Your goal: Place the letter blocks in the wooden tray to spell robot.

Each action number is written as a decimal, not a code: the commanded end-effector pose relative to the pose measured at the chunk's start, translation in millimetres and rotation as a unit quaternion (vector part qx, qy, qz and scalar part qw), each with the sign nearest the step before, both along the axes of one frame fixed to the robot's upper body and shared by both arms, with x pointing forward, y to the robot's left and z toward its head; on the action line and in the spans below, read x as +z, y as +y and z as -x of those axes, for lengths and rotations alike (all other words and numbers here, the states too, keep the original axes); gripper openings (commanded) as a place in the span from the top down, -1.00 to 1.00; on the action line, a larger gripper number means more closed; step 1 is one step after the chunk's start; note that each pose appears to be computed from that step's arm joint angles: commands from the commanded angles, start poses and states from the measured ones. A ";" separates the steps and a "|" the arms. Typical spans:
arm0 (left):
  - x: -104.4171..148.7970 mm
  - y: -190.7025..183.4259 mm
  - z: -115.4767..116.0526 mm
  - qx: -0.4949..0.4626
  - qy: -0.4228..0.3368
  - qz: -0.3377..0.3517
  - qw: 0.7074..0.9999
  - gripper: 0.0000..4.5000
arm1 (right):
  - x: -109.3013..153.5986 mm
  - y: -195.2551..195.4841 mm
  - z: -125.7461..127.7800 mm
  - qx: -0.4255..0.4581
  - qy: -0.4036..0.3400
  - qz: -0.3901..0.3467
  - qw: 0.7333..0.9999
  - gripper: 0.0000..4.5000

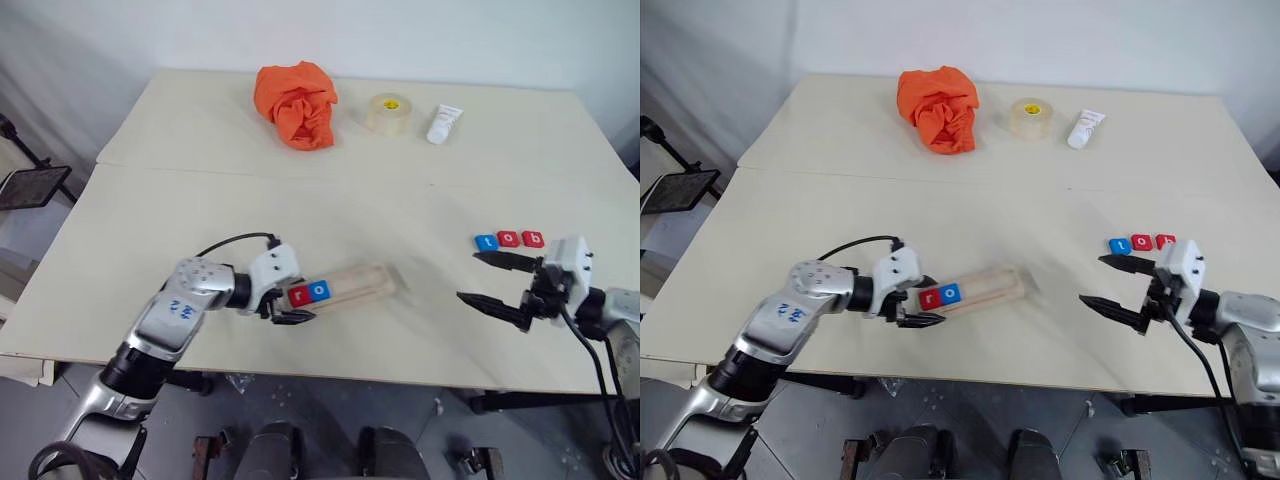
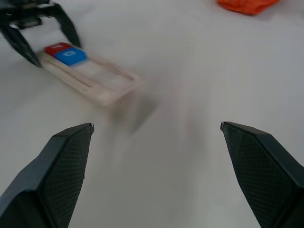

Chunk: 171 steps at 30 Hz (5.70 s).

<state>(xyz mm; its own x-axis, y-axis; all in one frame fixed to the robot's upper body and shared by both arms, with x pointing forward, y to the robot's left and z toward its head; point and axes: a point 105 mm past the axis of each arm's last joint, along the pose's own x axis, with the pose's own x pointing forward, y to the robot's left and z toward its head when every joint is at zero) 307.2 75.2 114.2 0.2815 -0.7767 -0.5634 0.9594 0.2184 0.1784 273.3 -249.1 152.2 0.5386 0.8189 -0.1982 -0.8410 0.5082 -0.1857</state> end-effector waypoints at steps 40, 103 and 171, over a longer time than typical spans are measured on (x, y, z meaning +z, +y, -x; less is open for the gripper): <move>23.3 -97.7 -13.2 -0.122 -0.119 -0.065 0.983 -0.51 | -4.0 -21.1 43.2 -0.076 -0.017 -0.003 0.997 -1.00; 5.7 32.7 4.4 -0.183 -0.141 0.287 0.930 -0.99 | 22.5 -97.3 10.3 -0.391 -0.033 -0.036 0.919 -1.00; 27.5 26.8 19.0 -0.095 -0.169 0.309 0.931 -1.00 | -25.1 -124.3 -128.6 -0.550 0.078 -0.006 0.832 -0.45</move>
